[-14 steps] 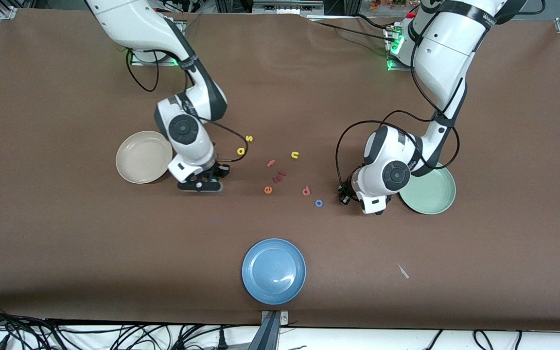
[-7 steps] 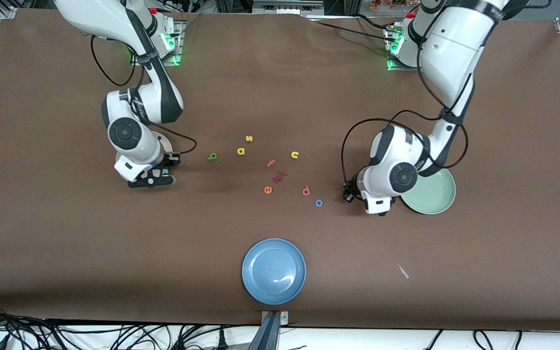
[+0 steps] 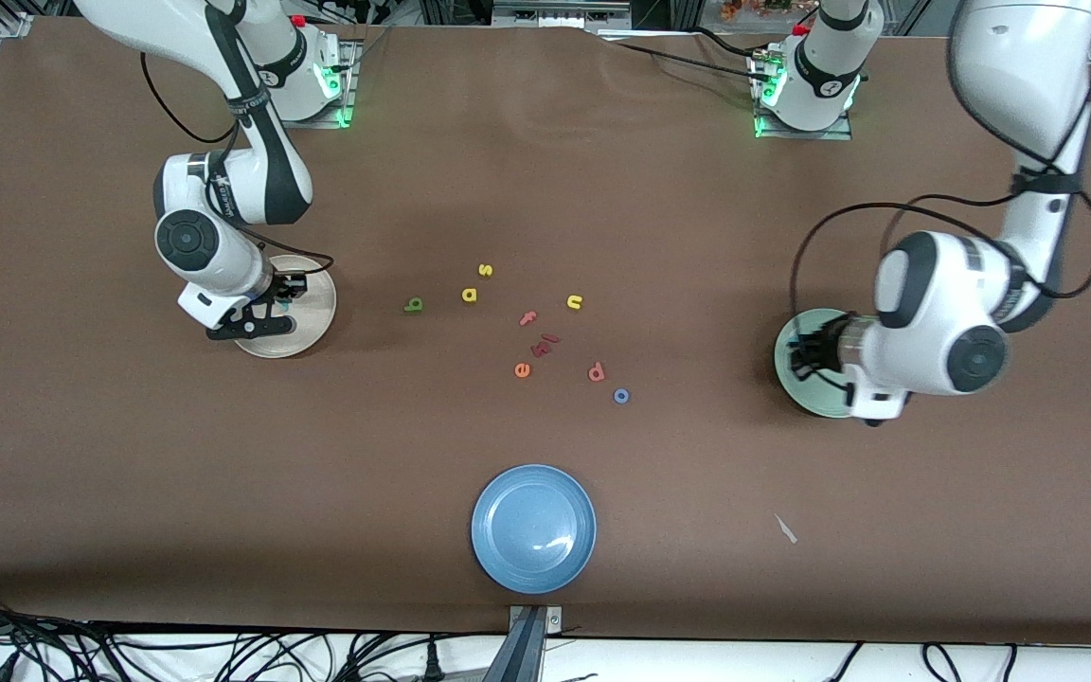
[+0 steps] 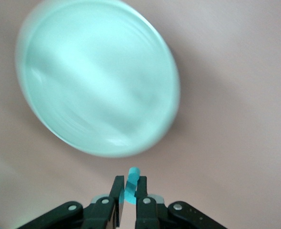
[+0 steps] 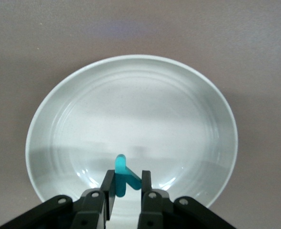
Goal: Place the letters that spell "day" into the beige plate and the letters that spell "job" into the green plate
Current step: 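Drop the Y on the cream plate while the left gripper drops L on green, then reach the right gripper to the green 6 while the left gripper reaches the blue o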
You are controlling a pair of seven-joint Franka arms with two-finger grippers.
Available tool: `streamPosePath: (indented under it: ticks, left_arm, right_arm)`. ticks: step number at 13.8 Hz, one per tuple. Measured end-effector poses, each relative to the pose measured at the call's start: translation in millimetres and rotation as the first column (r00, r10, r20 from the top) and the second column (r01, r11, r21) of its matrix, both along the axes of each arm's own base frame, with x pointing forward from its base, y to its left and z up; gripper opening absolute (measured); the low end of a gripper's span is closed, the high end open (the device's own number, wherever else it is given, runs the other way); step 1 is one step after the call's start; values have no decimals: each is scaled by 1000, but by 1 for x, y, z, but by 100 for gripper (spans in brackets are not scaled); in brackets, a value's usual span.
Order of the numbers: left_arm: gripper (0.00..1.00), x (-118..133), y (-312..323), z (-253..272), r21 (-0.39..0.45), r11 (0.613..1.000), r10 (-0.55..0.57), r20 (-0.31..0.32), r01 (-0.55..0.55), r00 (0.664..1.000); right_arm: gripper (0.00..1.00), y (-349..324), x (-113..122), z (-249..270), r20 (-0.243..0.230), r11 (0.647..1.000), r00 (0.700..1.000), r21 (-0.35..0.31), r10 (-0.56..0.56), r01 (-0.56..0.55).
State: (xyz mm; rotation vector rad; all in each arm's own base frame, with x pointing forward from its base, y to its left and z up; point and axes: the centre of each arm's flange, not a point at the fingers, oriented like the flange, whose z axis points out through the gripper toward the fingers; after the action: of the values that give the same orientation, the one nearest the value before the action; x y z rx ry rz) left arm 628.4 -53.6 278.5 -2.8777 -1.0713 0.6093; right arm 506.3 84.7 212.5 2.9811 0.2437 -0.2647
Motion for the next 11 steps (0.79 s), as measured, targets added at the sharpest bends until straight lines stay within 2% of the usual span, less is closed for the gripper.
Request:
streamPosePath:
  ticks: [3,4,8,10,11]
  left_arm:
    - [11,-8,75,-22,-49,996,-76,-18,75,997]
    - [11,-11,92,-32,-48,994,-98,-26,96,995]
    - [11,-10,107,-74,-46,992,-114,-15,114,993]
    - [11,-10,105,-87,-48,992,-116,-12,115,993]
    - [11,-10,105,-90,-48,992,-115,-12,115,993]
  right_arm:
    - [30,0,-1,-10,-5,1000,1000,-9,2,-2]
    - [36,0,-1,-11,-6,1000,1000,-11,1,-1]
    - [75,9,4,-6,16,1000,1000,-5,3,-3]
    - [96,35,9,3,42,998,998,2,-56,56]
    - [100,52,8,6,55,994,993,4,-107,107]
